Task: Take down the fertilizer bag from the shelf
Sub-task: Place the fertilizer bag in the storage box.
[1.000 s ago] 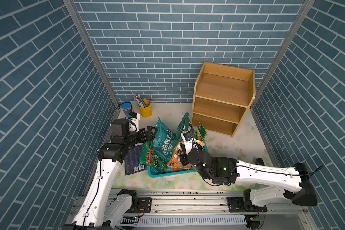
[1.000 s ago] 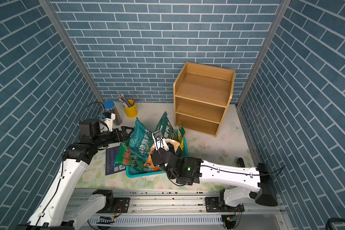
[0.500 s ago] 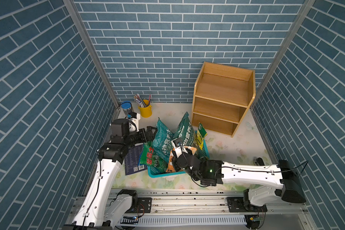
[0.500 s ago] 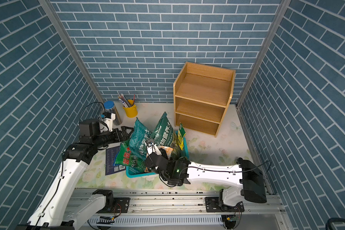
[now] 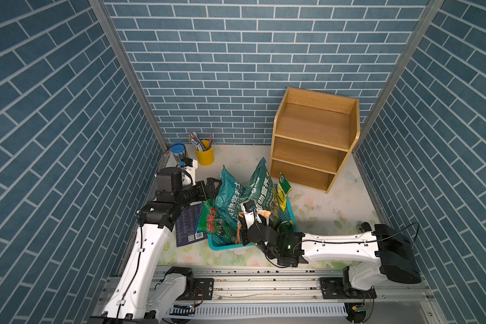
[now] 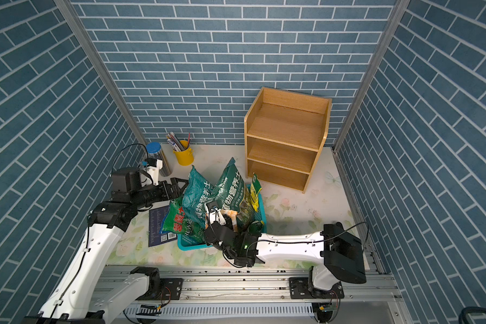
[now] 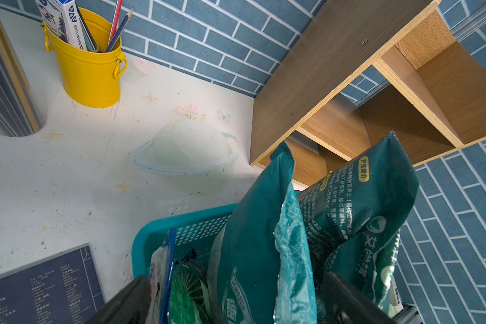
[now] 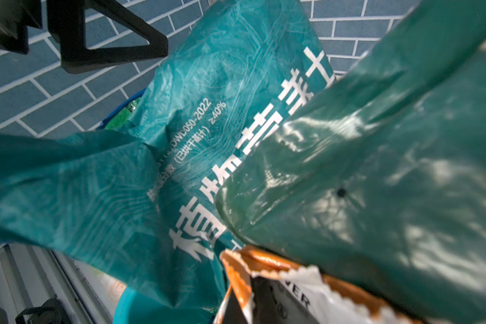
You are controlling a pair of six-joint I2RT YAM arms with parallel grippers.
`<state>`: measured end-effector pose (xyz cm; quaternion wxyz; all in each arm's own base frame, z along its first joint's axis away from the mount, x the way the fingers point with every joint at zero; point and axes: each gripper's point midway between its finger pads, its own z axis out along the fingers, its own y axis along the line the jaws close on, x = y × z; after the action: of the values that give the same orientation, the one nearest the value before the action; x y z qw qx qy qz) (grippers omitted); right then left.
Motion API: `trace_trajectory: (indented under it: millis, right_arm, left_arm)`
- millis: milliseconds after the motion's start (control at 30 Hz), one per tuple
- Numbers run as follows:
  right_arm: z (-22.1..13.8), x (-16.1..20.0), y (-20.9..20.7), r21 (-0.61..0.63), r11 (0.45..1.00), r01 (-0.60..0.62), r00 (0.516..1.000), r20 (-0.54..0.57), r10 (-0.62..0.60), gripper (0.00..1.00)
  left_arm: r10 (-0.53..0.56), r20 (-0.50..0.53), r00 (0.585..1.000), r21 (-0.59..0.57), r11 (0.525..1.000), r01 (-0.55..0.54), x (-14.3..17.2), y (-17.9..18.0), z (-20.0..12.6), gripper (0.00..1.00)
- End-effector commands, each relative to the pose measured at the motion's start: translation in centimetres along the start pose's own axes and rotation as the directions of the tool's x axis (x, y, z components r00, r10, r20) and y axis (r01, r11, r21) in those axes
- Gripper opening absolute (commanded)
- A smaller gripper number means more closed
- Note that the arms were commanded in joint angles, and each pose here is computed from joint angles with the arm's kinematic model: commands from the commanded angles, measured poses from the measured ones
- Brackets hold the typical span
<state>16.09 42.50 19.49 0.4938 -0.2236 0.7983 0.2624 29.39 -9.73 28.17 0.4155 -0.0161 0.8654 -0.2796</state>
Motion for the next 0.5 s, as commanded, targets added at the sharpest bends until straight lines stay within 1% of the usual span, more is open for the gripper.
trace_trajectory:
  millis: [0, 100, 167, 200, 233, 300, 333, 367, 400, 467]
  right_arm:
    - [1.0, 3.9, -0.2, 0.026, 1.0, 0.009, 0.998, -0.056, -0.008, 0.0]
    - [0.9, 4.9, 0.6, 0.035, 0.999, 0.035, 0.998, -0.059, -0.033, 0.0]
    - [0.4, 4.0, 1.2, 0.034, 0.998, 0.049, 0.998, -0.039, -0.047, 0.0]
    - [-0.1, 3.0, 1.4, 0.041, 0.998, 0.052, 0.998, -0.022, -0.051, 0.0]
    - [-0.7, 1.7, 1.5, 0.05, 0.998, 0.049, 0.999, 0.001, -0.05, 0.08]
    - [-2.2, -1.1, 1.2, 0.063, 0.997, 0.04, 0.998, 0.046, -0.043, 0.33]
    - [-3.1, -2.6, 0.9, 0.069, 0.997, 0.032, 0.996, 0.076, -0.038, 0.43]
    - [-3.9, -4.0, 0.6, 0.078, 0.997, 0.028, 0.993, 0.108, -0.036, 0.94]
    - [-5.0, -5.6, 0.1, 0.089, 0.996, 0.026, 0.989, 0.142, -0.039, 1.0]
    - [-7.2, -9.0, -1.3, 0.128, 0.992, -0.003, 0.974, 0.225, -0.026, 1.0]
  left_arm:
    - [0.005, 0.0, 1.0, 0.001, 1.0, -0.005, 0.3, 0.2, 0.2, 1.0]
    - [0.007, 0.0, 1.0, 0.002, 1.0, -0.007, 0.3, 0.1, 0.2, 1.0]
    - [0.009, 0.001, 1.0, 0.006, 1.0, -0.009, 0.2, 0.0, 0.1, 1.0]
    - [0.013, 0.004, 1.0, 0.009, 1.0, -0.013, 0.2, -0.1, 0.1, 1.0]
    - [0.017, 0.011, 1.0, 0.015, 1.0, -0.018, 0.1, -0.3, -0.1, 1.0]
    - [0.036, 0.039, 0.999, 0.03, 0.999, -0.037, -0.3, -0.8, -0.8, 1.0]
    - [0.048, 0.067, 0.997, 0.038, 0.998, -0.051, -0.7, -1.2, -1.5, 1.0]
    - [0.06, 0.096, 0.994, 0.044, 0.997, -0.064, -1.0, -1.6, -2.2, 1.0]
    - [0.077, 0.136, 0.988, 0.052, 0.995, -0.084, -1.5, -2.2, -3.1, 1.0]
    - [0.108, 0.224, 0.969, 0.066, 0.99, -0.125, -2.3, -3.3, -5.3, 1.0]
